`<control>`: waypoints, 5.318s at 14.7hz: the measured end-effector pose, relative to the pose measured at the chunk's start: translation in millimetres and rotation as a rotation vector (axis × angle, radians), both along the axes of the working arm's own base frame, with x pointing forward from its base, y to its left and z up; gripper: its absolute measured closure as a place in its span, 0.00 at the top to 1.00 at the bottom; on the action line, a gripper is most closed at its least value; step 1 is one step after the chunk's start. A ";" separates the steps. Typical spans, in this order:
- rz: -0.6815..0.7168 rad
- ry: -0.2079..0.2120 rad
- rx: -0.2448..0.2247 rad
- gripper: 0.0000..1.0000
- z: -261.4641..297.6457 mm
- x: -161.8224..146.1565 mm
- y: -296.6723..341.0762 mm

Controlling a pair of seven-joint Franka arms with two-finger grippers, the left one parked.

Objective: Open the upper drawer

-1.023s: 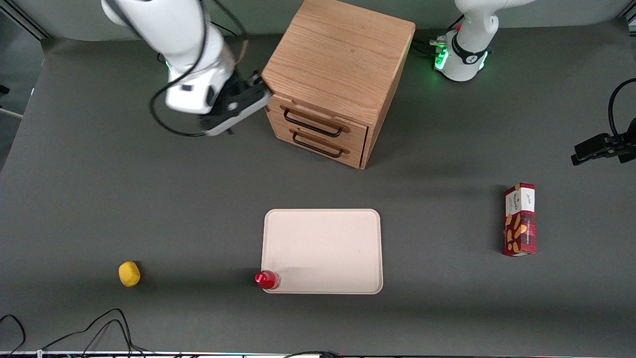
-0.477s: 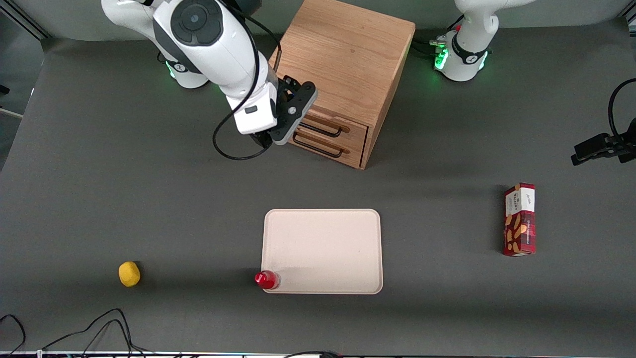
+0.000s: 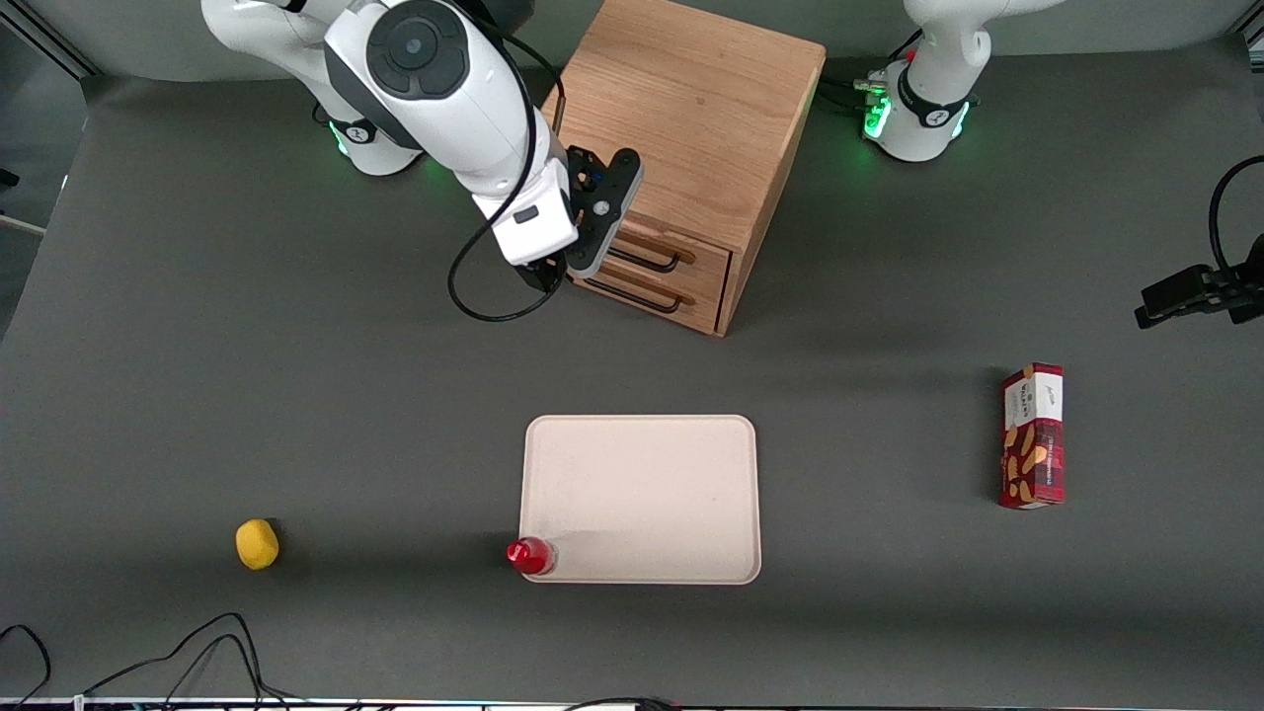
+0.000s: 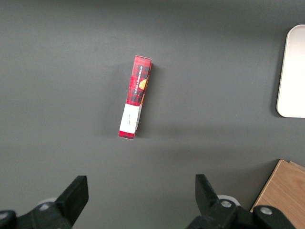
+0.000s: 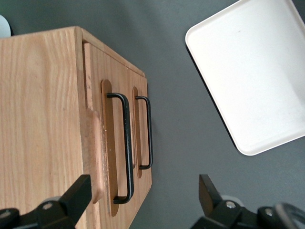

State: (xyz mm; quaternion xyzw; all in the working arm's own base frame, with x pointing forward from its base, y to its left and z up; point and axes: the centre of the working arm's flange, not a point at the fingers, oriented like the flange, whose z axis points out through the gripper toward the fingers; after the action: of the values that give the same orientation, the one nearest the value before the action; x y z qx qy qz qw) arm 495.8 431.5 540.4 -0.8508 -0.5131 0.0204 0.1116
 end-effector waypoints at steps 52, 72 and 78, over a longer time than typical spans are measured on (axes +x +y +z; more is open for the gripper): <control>0.035 -0.044 0.024 1.00 -144.6 68.7 -44.0; -0.063 -0.175 0.058 1.00 -140.4 143.8 -99.5; -0.075 -0.197 0.065 1.00 -144.4 155.9 -110.8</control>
State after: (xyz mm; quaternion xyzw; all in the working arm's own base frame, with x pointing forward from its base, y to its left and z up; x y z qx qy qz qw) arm 651.7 320.7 395.9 -0.8632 -0.4899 -0.0840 0.0886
